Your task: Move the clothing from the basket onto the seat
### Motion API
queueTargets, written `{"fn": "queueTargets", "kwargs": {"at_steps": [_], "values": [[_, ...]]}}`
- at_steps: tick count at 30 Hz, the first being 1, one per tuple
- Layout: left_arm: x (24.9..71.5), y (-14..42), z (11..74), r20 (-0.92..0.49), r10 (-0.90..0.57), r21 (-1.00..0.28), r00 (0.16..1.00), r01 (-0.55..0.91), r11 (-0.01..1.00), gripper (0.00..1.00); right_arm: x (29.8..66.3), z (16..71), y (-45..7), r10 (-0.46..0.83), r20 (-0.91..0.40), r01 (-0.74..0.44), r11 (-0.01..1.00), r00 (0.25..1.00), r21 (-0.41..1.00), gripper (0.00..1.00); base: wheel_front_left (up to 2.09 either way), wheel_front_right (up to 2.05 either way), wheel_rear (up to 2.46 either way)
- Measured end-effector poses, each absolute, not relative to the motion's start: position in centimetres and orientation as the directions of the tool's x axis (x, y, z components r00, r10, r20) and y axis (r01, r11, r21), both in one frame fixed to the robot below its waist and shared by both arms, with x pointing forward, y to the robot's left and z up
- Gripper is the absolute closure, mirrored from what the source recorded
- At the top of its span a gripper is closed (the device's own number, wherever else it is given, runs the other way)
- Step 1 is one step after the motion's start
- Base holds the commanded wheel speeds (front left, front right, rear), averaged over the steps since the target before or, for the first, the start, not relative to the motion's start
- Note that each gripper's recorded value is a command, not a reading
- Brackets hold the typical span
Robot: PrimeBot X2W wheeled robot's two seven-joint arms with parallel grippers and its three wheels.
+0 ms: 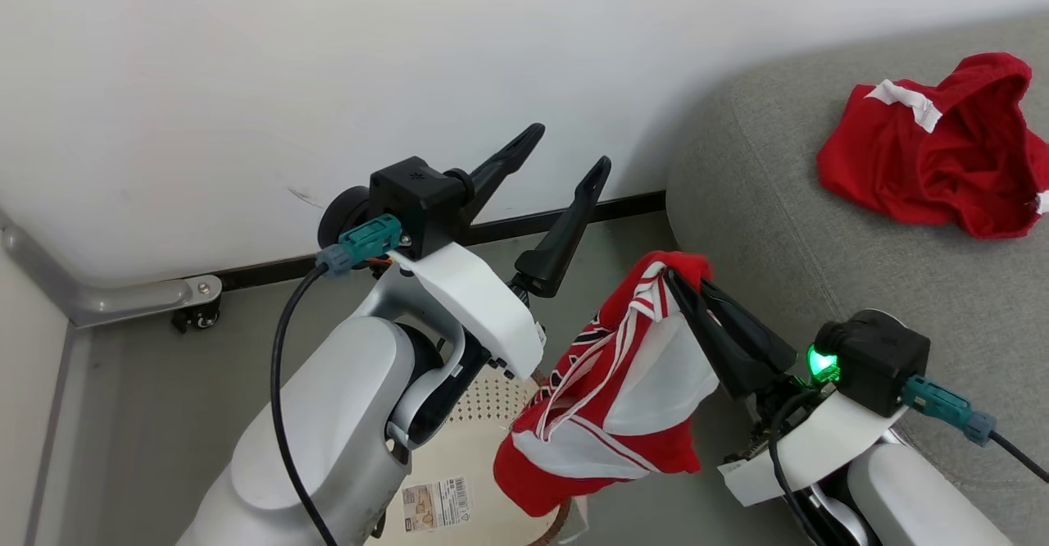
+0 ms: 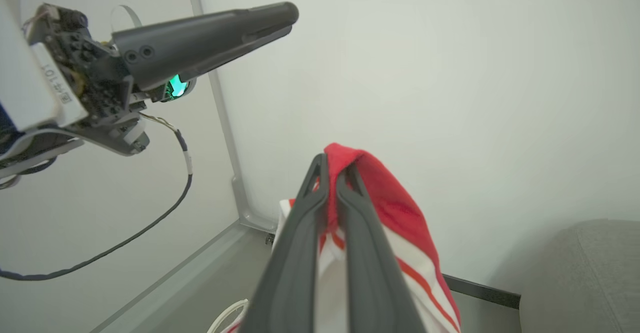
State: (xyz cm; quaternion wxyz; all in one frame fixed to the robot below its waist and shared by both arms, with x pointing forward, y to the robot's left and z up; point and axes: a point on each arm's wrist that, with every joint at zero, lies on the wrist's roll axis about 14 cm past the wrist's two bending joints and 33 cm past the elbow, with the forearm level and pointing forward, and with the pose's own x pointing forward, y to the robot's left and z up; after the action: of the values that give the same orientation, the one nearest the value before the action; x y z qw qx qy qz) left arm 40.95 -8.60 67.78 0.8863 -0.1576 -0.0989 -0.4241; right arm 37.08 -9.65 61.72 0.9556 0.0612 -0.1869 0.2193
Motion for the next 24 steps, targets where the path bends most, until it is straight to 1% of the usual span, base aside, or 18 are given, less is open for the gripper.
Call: {"fn": "queueTargets", "kwargs": {"at_steps": [18,24], "values": [[39.4,-13.2,65.8,0.260,-0.823,-0.225,0.505,0.860,0.457,0.00,35.9,61.7,-16.0,0.202,0.391,-0.222,0.975,0.898,0.006,1.00,0.00,0.00,0.00],[39.1,-14.4,65.1,0.243,-0.846,-0.237,0.474,0.875,0.422,0.00,35.3,61.8,-17.0,0.170,0.392,-0.182,0.983,0.904,-0.006,1.00,0.00,0.00,0.00]]}}
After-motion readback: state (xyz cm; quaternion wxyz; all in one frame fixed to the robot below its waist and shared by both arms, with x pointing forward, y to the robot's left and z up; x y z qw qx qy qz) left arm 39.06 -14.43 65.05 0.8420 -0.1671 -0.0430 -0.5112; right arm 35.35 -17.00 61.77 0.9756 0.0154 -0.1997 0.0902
